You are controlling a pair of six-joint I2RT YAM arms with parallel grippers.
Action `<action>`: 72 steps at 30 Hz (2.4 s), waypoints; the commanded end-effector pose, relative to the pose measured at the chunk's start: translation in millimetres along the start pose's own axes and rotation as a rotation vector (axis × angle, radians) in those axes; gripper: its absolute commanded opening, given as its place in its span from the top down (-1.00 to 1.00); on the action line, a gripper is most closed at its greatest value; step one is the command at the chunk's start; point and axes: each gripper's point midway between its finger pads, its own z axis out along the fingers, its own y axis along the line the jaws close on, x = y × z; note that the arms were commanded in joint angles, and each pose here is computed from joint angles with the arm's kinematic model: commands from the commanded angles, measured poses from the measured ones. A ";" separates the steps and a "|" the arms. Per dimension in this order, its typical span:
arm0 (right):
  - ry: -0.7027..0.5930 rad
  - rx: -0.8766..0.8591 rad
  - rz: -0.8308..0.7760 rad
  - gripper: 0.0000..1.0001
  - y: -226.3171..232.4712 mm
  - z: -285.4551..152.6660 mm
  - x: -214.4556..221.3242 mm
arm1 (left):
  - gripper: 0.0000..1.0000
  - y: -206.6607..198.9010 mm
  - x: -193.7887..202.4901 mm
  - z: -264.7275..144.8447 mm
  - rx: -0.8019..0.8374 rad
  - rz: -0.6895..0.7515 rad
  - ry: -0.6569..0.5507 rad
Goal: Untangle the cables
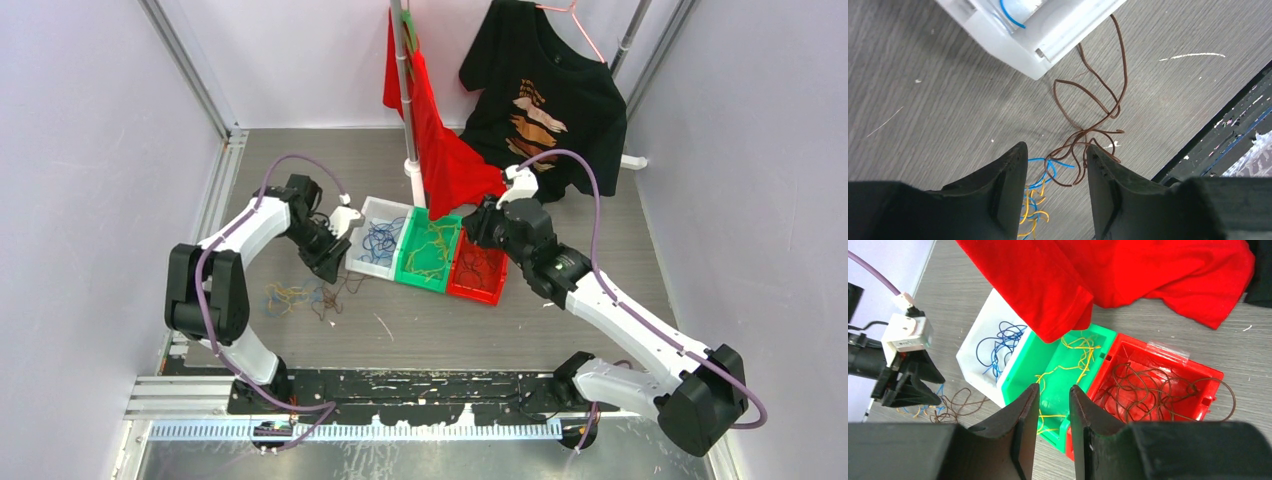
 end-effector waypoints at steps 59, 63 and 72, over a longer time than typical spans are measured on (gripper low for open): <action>-0.297 -0.706 -0.088 0.98 230.8 -36.3 -23.2 | 1.00 -189.6 -77.8 -246.4 0.055 0.077 -0.497; -0.361 -0.660 -0.081 0.98 215.2 -54.2 -53.7 | 0.46 -185.6 -66.7 -230.6 0.049 0.070 -0.478; -0.407 -0.360 -0.106 0.98 122.9 -67.7 -88.6 | -0.99 -127.7 -34.7 -200.4 -0.245 0.096 -0.396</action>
